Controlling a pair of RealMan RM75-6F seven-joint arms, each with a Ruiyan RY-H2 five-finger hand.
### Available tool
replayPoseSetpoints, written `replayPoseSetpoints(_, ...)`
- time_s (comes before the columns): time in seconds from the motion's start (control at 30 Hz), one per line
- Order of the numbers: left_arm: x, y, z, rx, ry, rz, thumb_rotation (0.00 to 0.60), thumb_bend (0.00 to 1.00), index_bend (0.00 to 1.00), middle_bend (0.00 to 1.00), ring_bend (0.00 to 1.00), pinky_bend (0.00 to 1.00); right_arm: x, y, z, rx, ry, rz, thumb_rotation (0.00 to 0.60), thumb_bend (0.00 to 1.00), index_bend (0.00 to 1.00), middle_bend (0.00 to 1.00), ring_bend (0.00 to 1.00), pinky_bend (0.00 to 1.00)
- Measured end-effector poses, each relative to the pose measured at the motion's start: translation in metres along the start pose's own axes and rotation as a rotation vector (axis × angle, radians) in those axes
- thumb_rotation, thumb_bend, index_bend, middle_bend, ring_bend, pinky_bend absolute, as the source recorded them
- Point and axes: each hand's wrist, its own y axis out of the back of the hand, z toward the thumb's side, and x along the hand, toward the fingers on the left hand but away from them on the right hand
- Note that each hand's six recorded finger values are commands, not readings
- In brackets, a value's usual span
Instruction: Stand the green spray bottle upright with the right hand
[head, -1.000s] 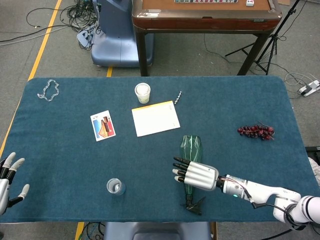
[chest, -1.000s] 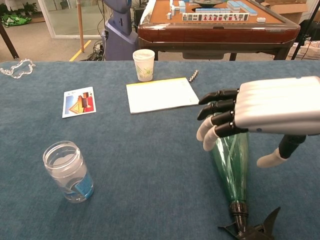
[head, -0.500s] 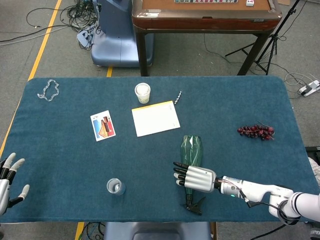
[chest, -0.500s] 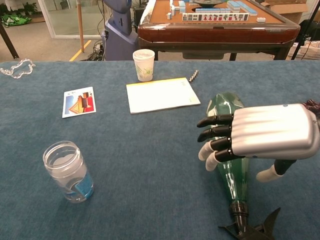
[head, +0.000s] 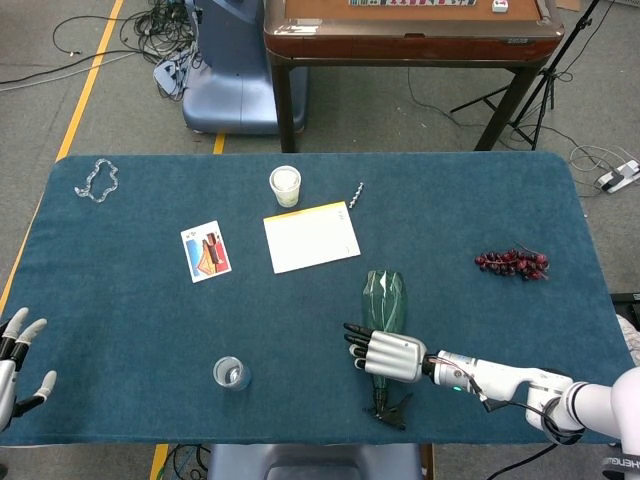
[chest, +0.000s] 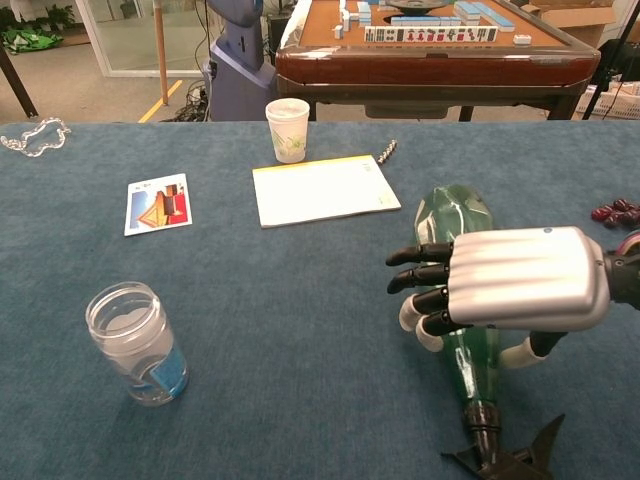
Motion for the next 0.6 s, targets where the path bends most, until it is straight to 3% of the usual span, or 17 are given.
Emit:
replayPoseSetpoints(0.27,0.0,0.001,-0.001,-0.003,-0.002,0.005,0.6,0.36,0.14,0.0,0.0,0.0,-0.002,0.007,-0.01,-0.043,-0.054,-0.055,0.6,0.27,0.67,0.47,0.26,0.18)
replayPoseSetpoints(0.47,0.001,0.001,0.001,-0.004,-0.008,0.006,0.6,0.36,0.14,0.0,0.0,0.0,0.003,0.025,-0.029,-0.17,-0.166,-0.152,0.6,0.29,0.68,0.49,0.29,0.2)
replayPoseSetpoints(0.6,0.002,0.001,0.002,-0.005,-0.011,0.005,0.6,0.36,0.14,0.0,0.0,0.0,0.012,0.037,-0.044,-0.314,-0.265,-0.231,0.6,0.29,0.68,0.49,0.29,0.2)
